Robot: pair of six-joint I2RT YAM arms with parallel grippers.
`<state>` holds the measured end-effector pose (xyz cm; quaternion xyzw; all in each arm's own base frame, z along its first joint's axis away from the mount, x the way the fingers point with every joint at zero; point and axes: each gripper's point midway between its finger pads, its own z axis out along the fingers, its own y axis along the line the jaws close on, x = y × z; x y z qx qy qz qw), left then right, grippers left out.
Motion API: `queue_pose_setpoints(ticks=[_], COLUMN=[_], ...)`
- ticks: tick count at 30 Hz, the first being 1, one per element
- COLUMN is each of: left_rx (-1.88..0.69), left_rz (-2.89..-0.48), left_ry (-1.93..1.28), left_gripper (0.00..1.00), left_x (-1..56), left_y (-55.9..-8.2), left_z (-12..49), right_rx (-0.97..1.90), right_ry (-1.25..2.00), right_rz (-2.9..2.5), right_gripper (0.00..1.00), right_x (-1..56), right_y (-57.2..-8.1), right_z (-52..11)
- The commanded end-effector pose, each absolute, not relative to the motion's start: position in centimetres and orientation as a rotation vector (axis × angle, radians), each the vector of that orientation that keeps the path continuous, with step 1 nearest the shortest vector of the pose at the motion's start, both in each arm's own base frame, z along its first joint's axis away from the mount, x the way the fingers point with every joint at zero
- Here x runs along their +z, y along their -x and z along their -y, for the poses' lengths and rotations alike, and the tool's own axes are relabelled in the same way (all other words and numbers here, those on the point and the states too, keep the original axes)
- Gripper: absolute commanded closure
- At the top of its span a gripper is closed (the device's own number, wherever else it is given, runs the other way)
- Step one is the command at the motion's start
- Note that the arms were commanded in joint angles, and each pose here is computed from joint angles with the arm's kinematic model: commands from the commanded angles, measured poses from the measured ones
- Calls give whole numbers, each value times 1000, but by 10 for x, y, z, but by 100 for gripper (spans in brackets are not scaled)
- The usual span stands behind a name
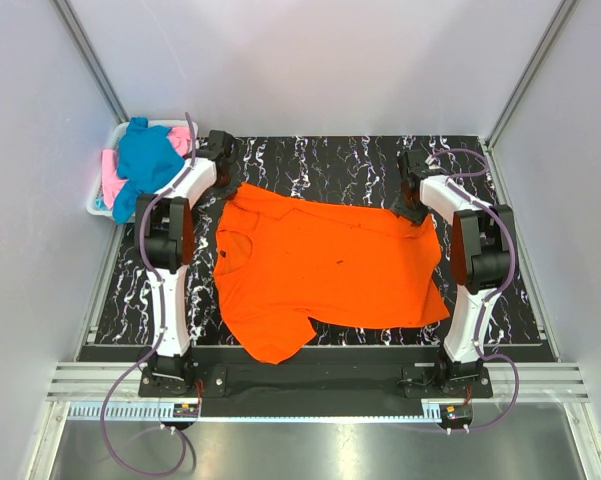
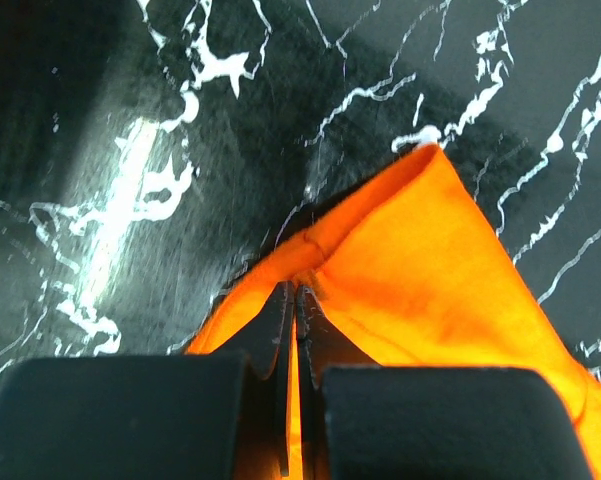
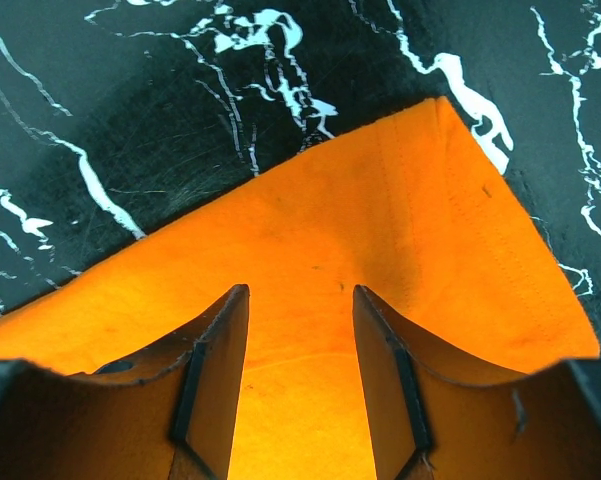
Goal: Fold and stack the t-shirts
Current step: Flatten the tshirt out
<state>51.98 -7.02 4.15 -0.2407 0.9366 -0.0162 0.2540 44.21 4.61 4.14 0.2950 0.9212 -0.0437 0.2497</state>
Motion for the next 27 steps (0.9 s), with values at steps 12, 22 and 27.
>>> queue_pose_setpoints(ticks=[12, 22, 27], left_rx=[-125, -144, -141], left_rz=[-2445, -2455, -2464], left_ry=[586, 577, 579], left_gripper=[100, 100, 100], left_x=[106, 104, 100], left_y=[-506, -502, -500], left_z=[84, 91, 92], right_rx=[-260, -239, -146], right_ry=[-903, -945, -941], right_rz=[-2404, -2426, -2472], right_gripper=[45, 46, 47], right_x=[62, 58, 53], right_y=[-436, -424, -418], right_z=[-5, 4, -10])
